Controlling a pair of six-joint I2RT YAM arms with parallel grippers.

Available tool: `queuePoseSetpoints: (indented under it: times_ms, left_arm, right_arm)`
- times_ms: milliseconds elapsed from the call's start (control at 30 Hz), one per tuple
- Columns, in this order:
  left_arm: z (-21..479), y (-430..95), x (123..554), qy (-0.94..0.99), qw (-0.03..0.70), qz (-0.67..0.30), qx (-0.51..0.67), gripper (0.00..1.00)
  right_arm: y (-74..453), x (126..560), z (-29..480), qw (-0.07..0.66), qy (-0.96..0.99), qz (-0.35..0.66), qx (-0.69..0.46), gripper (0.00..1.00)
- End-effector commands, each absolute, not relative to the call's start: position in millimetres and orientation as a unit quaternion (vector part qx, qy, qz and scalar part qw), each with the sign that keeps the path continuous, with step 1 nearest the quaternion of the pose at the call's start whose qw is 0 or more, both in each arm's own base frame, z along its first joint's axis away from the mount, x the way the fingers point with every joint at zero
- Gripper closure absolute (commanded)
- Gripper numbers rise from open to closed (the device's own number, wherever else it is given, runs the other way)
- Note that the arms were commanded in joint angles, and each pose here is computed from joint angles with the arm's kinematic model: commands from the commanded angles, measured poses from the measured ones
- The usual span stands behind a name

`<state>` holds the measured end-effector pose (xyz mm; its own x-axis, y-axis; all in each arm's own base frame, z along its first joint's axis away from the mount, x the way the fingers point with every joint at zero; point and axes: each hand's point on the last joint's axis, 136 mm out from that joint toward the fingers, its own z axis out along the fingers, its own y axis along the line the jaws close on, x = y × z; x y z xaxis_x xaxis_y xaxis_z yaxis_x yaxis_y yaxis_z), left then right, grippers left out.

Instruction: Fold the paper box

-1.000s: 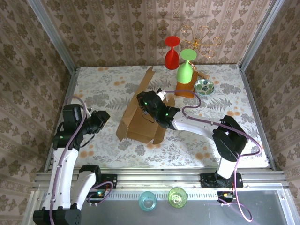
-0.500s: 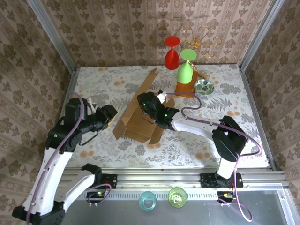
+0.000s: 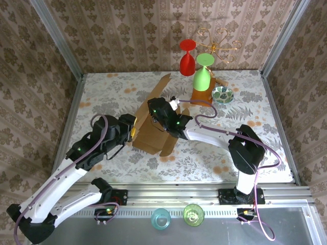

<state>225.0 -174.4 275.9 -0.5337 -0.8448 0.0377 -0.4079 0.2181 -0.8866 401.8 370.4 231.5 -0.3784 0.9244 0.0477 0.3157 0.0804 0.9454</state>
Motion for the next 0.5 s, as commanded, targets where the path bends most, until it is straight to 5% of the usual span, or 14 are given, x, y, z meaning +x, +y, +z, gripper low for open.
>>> queuePoseSetpoints:
  times_ms: [0,467]
  left_arm:
    - [303,-169,239,0.68,0.263,-0.505,-0.462,0.5]
    - [289,-168,244,0.674,0.266,-0.498,-0.476,0.59]
  right_arm:
    - [368,405,233,0.315,0.654,0.488,0.484,1.0]
    - [363,404,230,0.307,0.648,0.489,0.497,1.0]
